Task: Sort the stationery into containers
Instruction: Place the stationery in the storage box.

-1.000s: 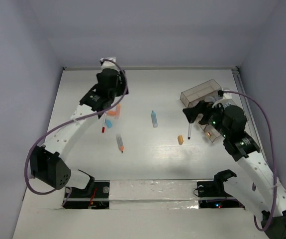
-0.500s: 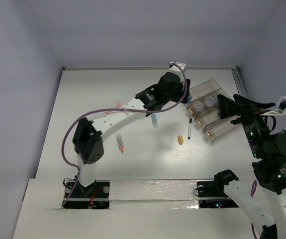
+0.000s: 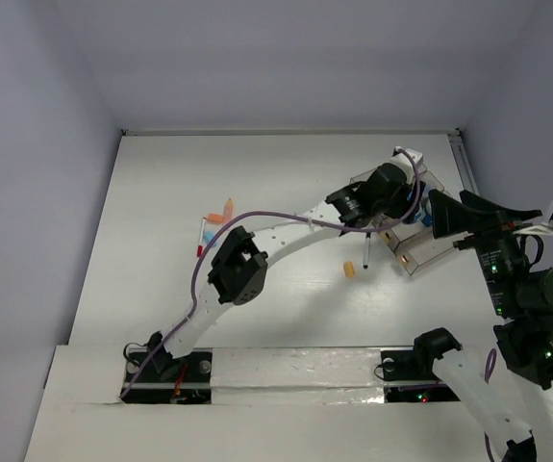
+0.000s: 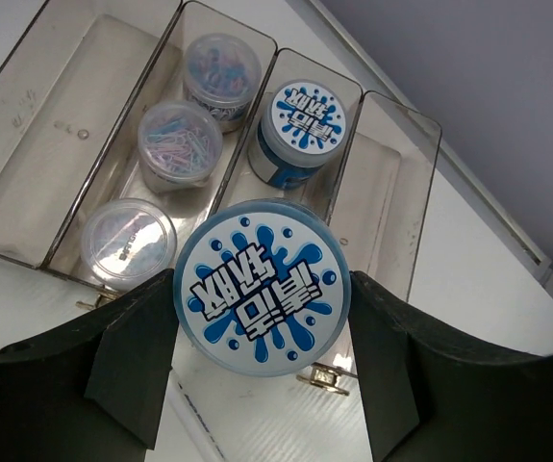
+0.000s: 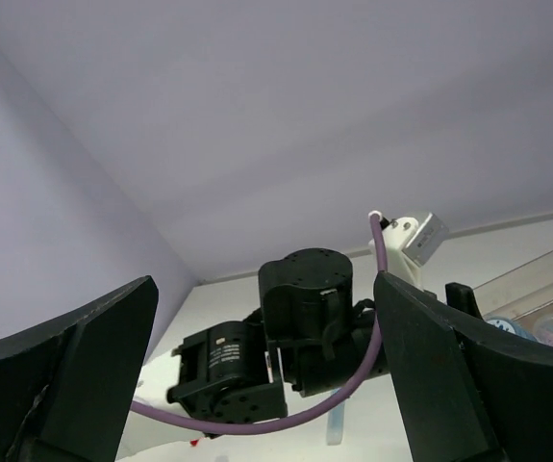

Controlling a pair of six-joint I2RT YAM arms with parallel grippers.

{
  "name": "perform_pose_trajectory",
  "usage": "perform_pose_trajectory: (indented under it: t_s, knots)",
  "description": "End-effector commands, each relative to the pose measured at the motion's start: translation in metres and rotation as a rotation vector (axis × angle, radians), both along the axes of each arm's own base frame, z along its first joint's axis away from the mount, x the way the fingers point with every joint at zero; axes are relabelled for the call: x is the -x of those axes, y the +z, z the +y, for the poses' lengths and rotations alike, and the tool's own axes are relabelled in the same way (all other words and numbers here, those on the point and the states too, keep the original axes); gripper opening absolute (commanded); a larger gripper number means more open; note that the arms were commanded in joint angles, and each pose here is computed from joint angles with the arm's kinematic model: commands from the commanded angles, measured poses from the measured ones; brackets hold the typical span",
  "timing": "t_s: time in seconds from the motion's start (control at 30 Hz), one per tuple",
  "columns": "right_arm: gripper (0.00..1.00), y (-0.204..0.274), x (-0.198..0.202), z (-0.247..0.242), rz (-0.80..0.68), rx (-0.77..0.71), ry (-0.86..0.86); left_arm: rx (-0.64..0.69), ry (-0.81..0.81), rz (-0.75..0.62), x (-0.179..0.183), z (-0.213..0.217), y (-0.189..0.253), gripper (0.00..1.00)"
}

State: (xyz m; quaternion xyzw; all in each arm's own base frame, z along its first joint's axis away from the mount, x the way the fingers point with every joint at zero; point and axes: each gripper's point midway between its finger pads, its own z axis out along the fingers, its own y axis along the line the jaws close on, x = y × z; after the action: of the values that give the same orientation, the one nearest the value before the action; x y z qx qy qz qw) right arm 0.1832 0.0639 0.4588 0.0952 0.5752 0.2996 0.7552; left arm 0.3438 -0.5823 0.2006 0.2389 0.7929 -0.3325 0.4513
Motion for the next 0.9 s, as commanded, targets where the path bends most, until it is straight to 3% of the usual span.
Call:
perform_pose_trajectory:
  t_s: [0.0, 0.27, 0.87]
  knots:
    - [1.0, 0.004, 0.005, -0.003, -0.011, 0.003, -0.008, 0.176, -0.003, -0.124, -0.01, -0.012, 0.077, 0.35]
    - [1.0, -0.009, -0.001, -0.002, 0.008, 0.009, -0.016, 0.087, -0.01, -0.124, -0.015, -0.024, 0.03, 0.35]
    - [1.0, -0.016, -0.011, 0.001, 0.023, 0.011, -0.016, 0.017, -0.054, -0.093, 0.0, -0.029, -0.001, 0.35]
